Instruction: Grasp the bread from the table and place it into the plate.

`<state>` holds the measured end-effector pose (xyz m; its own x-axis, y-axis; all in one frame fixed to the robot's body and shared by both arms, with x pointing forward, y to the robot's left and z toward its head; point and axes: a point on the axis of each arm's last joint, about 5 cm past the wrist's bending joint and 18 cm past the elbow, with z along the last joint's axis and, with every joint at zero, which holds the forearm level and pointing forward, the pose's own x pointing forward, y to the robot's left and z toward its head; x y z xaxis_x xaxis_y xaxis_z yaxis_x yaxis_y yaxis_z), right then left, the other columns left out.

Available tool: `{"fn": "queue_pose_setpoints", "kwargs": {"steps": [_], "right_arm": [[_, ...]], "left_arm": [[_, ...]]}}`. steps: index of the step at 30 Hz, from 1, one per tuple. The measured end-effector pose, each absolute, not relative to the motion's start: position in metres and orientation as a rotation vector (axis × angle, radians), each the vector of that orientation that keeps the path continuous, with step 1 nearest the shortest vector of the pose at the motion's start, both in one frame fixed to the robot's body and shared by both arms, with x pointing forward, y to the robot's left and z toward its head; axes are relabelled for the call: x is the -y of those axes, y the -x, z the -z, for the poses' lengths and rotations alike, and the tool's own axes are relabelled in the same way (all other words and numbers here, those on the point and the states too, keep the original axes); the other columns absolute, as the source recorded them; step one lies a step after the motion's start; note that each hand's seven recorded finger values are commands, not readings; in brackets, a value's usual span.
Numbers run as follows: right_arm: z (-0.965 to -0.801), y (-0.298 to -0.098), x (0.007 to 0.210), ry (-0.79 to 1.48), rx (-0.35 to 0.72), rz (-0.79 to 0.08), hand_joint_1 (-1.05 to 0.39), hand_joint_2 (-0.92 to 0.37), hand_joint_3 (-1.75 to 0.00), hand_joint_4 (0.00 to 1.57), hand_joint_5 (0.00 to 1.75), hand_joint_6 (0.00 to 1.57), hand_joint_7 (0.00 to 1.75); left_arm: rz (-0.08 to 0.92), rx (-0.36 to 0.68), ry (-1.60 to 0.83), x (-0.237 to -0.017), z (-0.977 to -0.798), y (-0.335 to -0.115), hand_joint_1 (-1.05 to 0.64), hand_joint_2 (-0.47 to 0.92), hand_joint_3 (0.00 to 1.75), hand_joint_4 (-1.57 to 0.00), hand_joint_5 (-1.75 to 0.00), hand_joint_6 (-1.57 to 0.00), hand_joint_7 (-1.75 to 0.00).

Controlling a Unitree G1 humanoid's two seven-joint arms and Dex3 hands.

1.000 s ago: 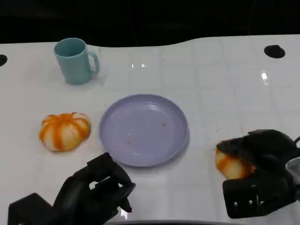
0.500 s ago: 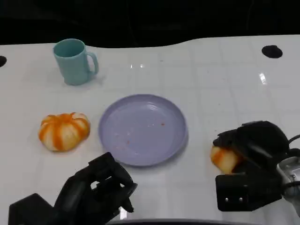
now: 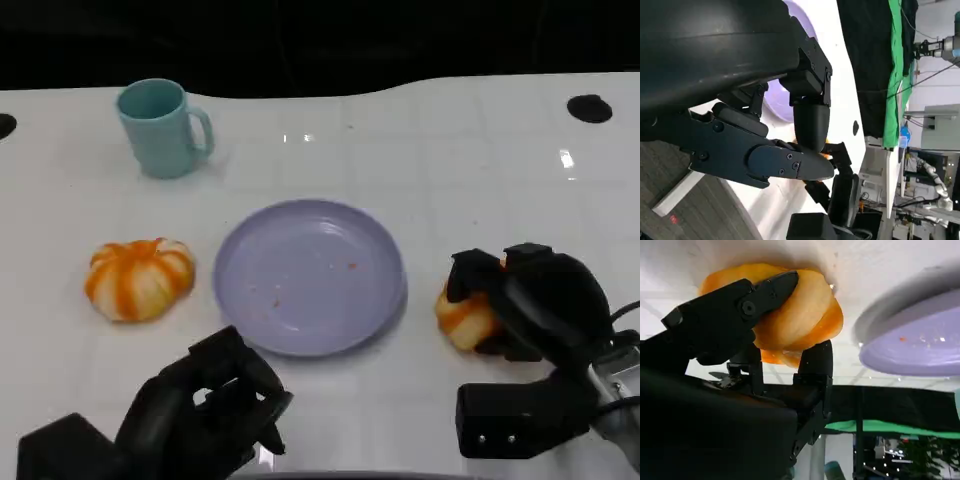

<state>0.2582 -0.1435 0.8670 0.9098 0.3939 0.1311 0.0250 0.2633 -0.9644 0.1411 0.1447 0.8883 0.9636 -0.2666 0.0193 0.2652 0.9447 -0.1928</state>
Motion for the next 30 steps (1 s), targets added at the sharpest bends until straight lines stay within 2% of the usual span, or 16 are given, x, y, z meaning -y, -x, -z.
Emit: {"fn": "queue_pose_setpoints", "kwargs": {"steps": [1,2,3,4,5,6,14,17,21,25,30], "right_arm": [[-0.867,-0.258,0.143,1.284,0.389,-0.256,-0.18,-0.89,-0.16,0.87,1.75,0.70,1.66],[-0.867,-0.258,0.143,1.279,0.400,-0.255,-0.17,-0.84,-0.28,0.88,1.75,0.72,1.65],[-0.868,-0.258,0.142,1.271,0.412,-0.254,-0.15,-0.65,-0.65,0.91,1.75,0.74,1.67],[-0.868,-0.258,0.142,1.256,0.424,-0.252,-0.14,-0.54,-0.85,0.91,1.75,0.74,1.69],[-0.868,-0.258,0.141,1.242,0.437,-0.251,-0.13,-0.47,-0.97,0.93,1.75,0.75,1.69],[-0.869,-0.258,0.141,1.229,0.450,-0.247,-0.13,-0.44,-1.02,0.94,1.75,0.76,1.69],[-0.879,-0.261,0.140,1.155,0.514,-0.188,-0.15,-0.36,-1.24,0.97,1.75,0.79,1.66],[-0.887,-0.263,0.135,1.101,0.551,-0.164,-0.15,-0.34,-1.27,0.98,1.75,0.81,1.65],[-0.904,-0.268,0.126,1.028,0.621,-0.148,-0.16,-0.30,-1.36,1.00,1.75,0.78,1.72],[-0.917,-0.273,0.114,0.975,0.686,-0.174,-0.17,-0.30,-1.39,0.99,1.75,0.77,1.72],[-0.926,-0.276,0.099,0.950,0.696,-0.248,-0.16,-0.27,-1.39,1.00,1.75,0.79,1.69]], "left_arm": [[0.270,-0.007,0.196,-0.145,-0.888,-0.141,-0.63,0.92,0.24,-0.68,-1.75,-0.59,-1.55],[0.270,-0.008,0.196,-0.145,-0.888,-0.141,-0.63,0.92,0.24,-0.68,-1.75,-0.59,-1.55],[0.269,-0.009,0.196,-0.145,-0.888,-0.141,-0.62,0.92,0.24,-0.68,-1.75,-0.59,-1.55],[0.268,-0.011,0.196,-0.145,-0.888,-0.140,-0.62,0.92,0.24,-0.67,-1.75,-0.58,-1.55],[0.268,-0.012,0.195,-0.145,-0.888,-0.140,-0.61,0.92,0.24,-0.67,-1.75,-0.58,-1.55],[0.269,-0.013,0.195,-0.146,-0.888,-0.139,-0.61,0.92,0.24,-0.67,-1.75,-0.58,-1.55],[0.270,-0.017,0.193,-0.146,-0.890,-0.139,-0.61,0.92,0.24,-0.67,-1.75,-0.58,-1.56],[0.270,-0.018,0.188,-0.147,-0.890,-0.139,-0.60,0.92,0.25,-0.67,-1.75,-0.57,-1.56],[0.271,-0.017,0.185,-0.147,-0.890,-0.139,-0.59,0.92,0.25,-0.67,-1.75,-0.57,-1.57],[0.273,-0.016,0.184,-0.147,-0.890,-0.140,-0.59,0.92,0.27,-0.67,-1.75,-0.56,-1.58],[0.278,-0.015,0.185,-0.146,-0.889,-0.141,-0.57,0.92,0.27,-0.65,-1.75,-0.54,-1.59]]}}
